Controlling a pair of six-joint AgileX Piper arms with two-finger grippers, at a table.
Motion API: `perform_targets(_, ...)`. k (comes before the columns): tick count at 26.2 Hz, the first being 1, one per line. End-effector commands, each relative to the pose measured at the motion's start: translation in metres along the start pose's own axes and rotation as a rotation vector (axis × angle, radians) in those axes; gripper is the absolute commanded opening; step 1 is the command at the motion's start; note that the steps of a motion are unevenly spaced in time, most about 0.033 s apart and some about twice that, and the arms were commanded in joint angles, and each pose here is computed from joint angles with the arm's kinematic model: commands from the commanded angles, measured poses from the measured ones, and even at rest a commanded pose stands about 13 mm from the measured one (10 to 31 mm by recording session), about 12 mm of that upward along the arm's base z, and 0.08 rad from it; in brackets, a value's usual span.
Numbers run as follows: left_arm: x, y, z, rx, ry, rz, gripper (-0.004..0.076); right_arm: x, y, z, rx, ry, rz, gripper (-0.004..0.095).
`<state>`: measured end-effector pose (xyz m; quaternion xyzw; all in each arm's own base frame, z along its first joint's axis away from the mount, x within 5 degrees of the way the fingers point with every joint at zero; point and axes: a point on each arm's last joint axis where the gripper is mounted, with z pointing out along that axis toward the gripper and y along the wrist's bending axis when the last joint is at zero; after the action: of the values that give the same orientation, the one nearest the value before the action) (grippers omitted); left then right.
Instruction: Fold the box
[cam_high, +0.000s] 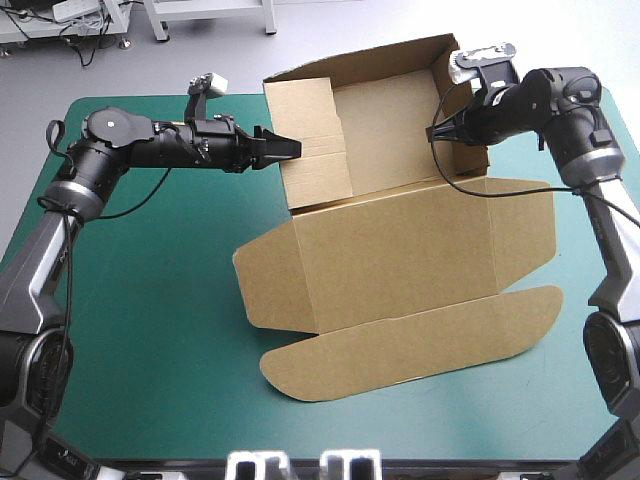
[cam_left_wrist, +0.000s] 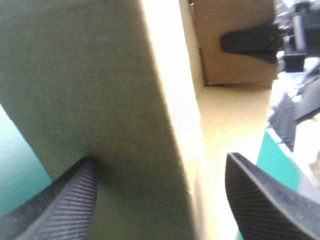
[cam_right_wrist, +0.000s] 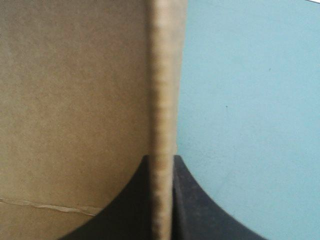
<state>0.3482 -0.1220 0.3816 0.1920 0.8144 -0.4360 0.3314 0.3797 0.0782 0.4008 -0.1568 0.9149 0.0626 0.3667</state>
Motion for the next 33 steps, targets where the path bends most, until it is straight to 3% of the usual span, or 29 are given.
perform_targets(1, -0.023, -0.044, -0.015, -0.064, -0.057, 0.077, 0.0513, -0.015, 0.015, -0.025, -0.057, -0.137, 0.034, -0.0019)
perform_targets(7, -0.033, -0.071, -0.011, -0.359, -0.038, 0.194, 0.0494, -0.017, 0.023, -0.025, -0.148, -0.148, 0.070, -0.0020)
perform_targets(18, -0.031, -0.060, 0.002, -0.597, -0.056, 0.096, 0.0465, -0.012, 0.036, -0.027, -0.293, -0.092, 0.088, -0.0019)
perform_targets(22, -0.029, -0.055, 0.009, -0.579, -0.042, 0.067, 0.0335, -0.010, 0.038, -0.028, -0.313, -0.069, 0.081, -0.0020)
perform_targets(23, -0.028, -0.055, 0.012, -0.569, -0.033, 0.058, 0.0216, -0.008, 0.038, -0.028, -0.309, -0.048, 0.072, -0.0020)
perform_targets(26, -0.024, -0.051, 0.015, -0.575, 0.022, 0.084, 0.0013, -0.004, 0.036, -0.026, -0.281, -0.001, 0.044, -0.0019)
perform_targets(29, -0.017, -0.045, 0.023, -0.571, 0.109, 0.085, -0.0008, 0.001, 0.033, -0.020, -0.257, 0.049, 0.033, -0.0019)
perform_targets(33, 0.004, -0.022, 0.051, -0.538, 0.339, 0.074, -0.0008, 0.013, 0.031, 0.014, -0.262, 0.209, 0.042, -0.0019)
